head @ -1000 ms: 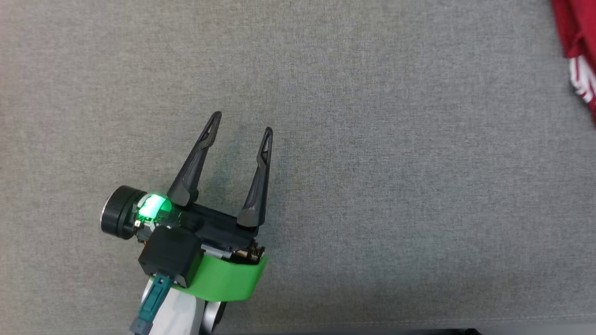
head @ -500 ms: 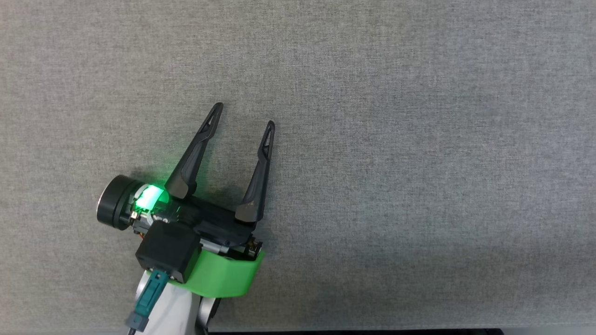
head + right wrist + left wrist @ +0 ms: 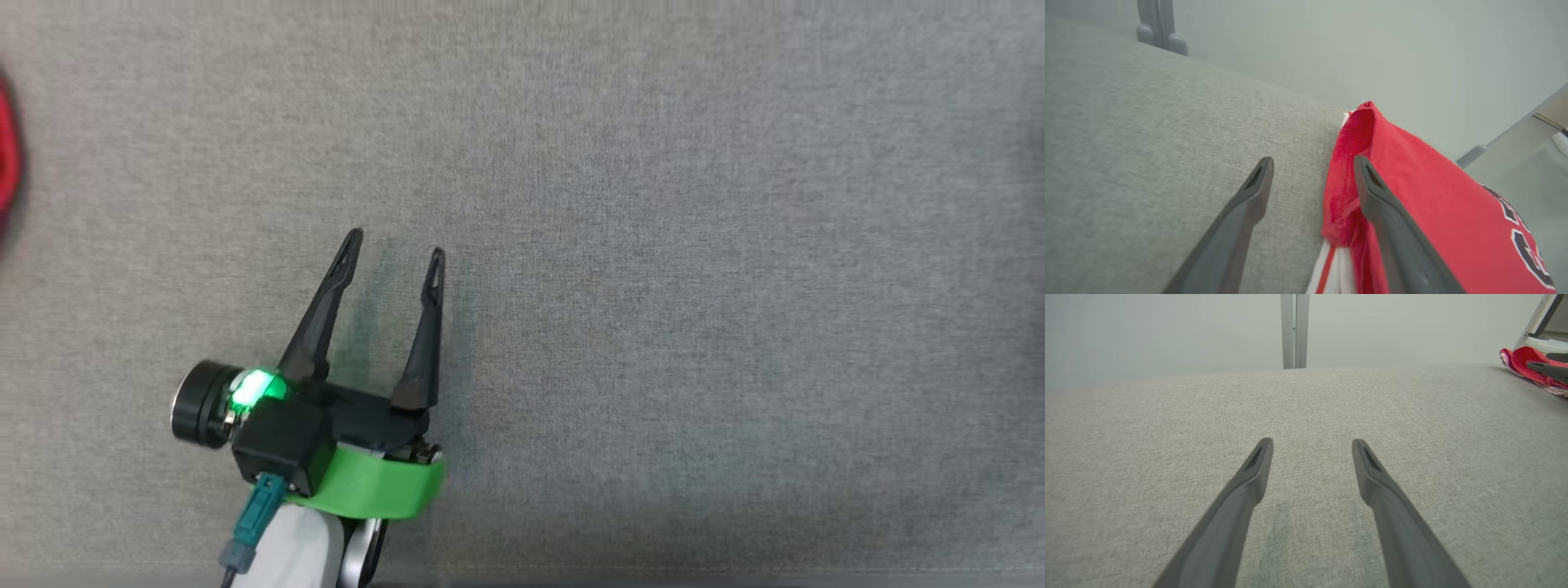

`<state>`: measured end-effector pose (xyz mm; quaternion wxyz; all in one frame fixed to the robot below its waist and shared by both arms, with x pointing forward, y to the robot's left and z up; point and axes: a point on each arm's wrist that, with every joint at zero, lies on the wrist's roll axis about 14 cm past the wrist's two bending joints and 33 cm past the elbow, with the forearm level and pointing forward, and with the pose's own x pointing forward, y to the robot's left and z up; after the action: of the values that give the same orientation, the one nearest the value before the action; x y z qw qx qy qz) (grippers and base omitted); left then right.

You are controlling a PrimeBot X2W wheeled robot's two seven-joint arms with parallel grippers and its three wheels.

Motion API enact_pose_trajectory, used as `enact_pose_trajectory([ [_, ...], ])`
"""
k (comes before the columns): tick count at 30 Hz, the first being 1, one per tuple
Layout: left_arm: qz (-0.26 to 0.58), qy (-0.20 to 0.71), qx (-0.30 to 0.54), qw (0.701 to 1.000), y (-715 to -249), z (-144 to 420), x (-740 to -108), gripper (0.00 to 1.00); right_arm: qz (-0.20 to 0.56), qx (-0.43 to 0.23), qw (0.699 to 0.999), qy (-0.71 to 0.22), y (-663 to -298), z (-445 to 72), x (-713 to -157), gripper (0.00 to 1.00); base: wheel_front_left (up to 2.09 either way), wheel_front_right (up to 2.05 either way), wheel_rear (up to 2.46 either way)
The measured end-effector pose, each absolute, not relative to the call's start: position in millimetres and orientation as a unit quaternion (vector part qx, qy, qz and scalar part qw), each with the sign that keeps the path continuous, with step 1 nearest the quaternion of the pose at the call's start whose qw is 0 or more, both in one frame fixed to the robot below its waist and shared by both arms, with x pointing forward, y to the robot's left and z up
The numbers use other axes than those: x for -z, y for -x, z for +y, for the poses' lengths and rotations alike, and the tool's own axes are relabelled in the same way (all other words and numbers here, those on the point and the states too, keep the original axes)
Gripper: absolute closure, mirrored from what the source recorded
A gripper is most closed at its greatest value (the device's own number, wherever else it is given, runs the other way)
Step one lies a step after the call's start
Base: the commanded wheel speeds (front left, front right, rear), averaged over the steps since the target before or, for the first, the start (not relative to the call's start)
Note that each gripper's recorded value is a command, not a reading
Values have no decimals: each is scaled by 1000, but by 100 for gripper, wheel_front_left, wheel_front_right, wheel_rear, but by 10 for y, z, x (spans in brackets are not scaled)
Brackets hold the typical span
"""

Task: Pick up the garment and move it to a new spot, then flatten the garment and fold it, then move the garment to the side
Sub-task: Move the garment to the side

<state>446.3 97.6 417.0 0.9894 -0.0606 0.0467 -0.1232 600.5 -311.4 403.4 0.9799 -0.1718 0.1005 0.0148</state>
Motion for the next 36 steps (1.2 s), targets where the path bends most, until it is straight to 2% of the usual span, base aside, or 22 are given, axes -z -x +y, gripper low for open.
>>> enact_pose_trajectory([
  [6, 48, 71, 74, 994, -4221, 1218, -4326, 0, 33, -86, 992, 81, -5657, -2183, -4361, 0, 0, 0, 0],
  [16, 9, 62, 43, 997, -3882, 1430, -4713, 0, -48, -137, 989, -23, -4747, -1306, -5008, 0, 0, 0, 0],
  [26, -28, 59, 18, 998, -3510, 1550, -4993, 0, -76, -125, 989, -35, -3968, -1272, -5290, 0, 0, 0, 0],
  [36, -46, 71, 26, 996, -3295, 1522, -5109, 0, -66, -106, 991, -43, -3489, -1362, -5232, 0, 0, 0, 0],
])
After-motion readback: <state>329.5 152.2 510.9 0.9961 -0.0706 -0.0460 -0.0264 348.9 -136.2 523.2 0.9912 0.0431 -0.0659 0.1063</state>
